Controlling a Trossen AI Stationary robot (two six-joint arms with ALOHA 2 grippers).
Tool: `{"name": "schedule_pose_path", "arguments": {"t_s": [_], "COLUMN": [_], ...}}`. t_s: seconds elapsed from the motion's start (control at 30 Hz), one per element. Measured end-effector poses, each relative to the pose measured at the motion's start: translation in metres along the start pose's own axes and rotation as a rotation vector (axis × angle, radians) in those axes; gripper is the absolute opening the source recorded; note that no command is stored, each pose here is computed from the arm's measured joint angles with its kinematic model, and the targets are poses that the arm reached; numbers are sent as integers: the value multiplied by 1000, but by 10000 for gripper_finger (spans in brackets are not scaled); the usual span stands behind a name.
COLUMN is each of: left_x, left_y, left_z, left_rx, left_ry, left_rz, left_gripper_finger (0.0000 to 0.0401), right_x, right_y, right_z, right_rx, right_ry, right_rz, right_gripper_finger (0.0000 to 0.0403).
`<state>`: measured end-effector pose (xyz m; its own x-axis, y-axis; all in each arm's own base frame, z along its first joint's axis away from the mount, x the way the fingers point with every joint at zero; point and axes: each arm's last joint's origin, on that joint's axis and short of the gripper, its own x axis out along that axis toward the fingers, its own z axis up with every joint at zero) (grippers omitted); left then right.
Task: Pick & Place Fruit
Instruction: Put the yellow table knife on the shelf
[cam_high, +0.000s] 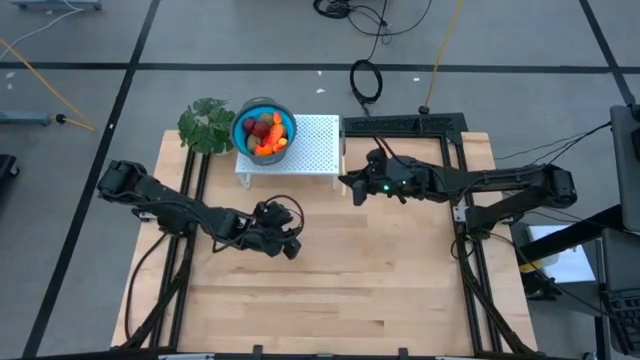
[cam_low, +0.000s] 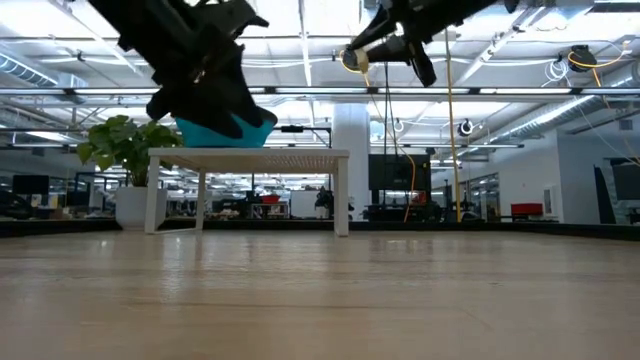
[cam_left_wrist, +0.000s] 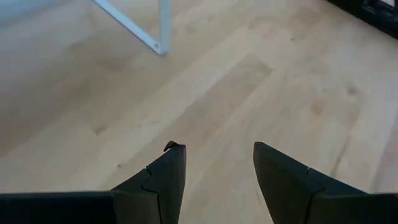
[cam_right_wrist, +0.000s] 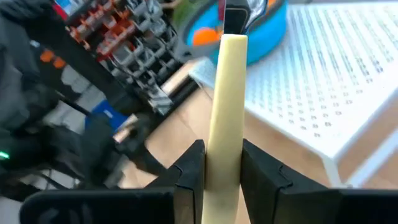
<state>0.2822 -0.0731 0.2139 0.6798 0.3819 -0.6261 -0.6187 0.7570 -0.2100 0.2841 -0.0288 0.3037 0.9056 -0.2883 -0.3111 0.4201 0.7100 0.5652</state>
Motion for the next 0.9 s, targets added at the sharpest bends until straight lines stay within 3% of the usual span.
{"name": "schedule_pose_path", "arguments": {"t_s": [0.3,0.9], "left_x": [-16,-54], "left_y": [27,94], "left_z": [-16,-51], "left_rx": [-34,36], "left_ry": [-76,-132], "left_rz": [-161,-260], "left_gripper_finger": [186,186], "right_x": [15,71], "right_y": [7,21], "right_z": [9,42], "right_rx": [56,168], "right_ry": [12,119], "right_rz": [-52,-250], "right_gripper_finger": [66,66]}}
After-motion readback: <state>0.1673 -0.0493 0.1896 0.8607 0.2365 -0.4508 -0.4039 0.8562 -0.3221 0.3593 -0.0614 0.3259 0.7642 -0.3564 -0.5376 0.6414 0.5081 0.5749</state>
